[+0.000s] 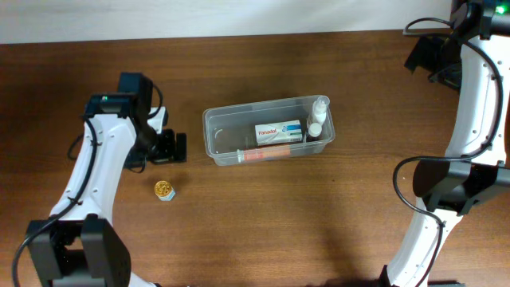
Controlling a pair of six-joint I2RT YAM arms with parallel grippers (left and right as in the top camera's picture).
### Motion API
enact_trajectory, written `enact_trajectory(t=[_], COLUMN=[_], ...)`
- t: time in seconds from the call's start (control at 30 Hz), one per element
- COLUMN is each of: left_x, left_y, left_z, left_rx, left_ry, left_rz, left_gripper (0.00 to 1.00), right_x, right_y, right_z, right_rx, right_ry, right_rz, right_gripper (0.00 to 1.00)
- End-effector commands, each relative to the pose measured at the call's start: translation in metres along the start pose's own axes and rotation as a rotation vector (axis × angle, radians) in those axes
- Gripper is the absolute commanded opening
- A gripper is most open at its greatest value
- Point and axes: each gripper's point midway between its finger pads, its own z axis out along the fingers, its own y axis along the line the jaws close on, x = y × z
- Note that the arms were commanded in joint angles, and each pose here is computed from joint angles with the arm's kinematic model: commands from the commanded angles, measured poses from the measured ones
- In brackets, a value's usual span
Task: Pack container
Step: 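Move the left gripper over the small gold-capped jar, then lower the left gripper and grasp the gold-capped jar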
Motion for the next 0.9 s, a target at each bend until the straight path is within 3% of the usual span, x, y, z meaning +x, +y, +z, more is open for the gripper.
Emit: enact_trajectory(t=[0.0,0.87], left_x=[0.011,0.037], left_y=[0.017,0.028], left_z=[0.014,0.086], left_rx=[-0.078,-0.114], left_ry=[0.019,0.099], left_rz=[-0.049,-0.062], left_gripper=[0.99,0.99], right_x=[-0.003,-0.003], right_y=[-0.003,-0.003], right_z=[-0.010,-0.010], right_rx=[0.000,0.000], right_ry=[-0.030,-0.030], right_rz=[0.002,0.002], right_gripper=[0.98,0.98])
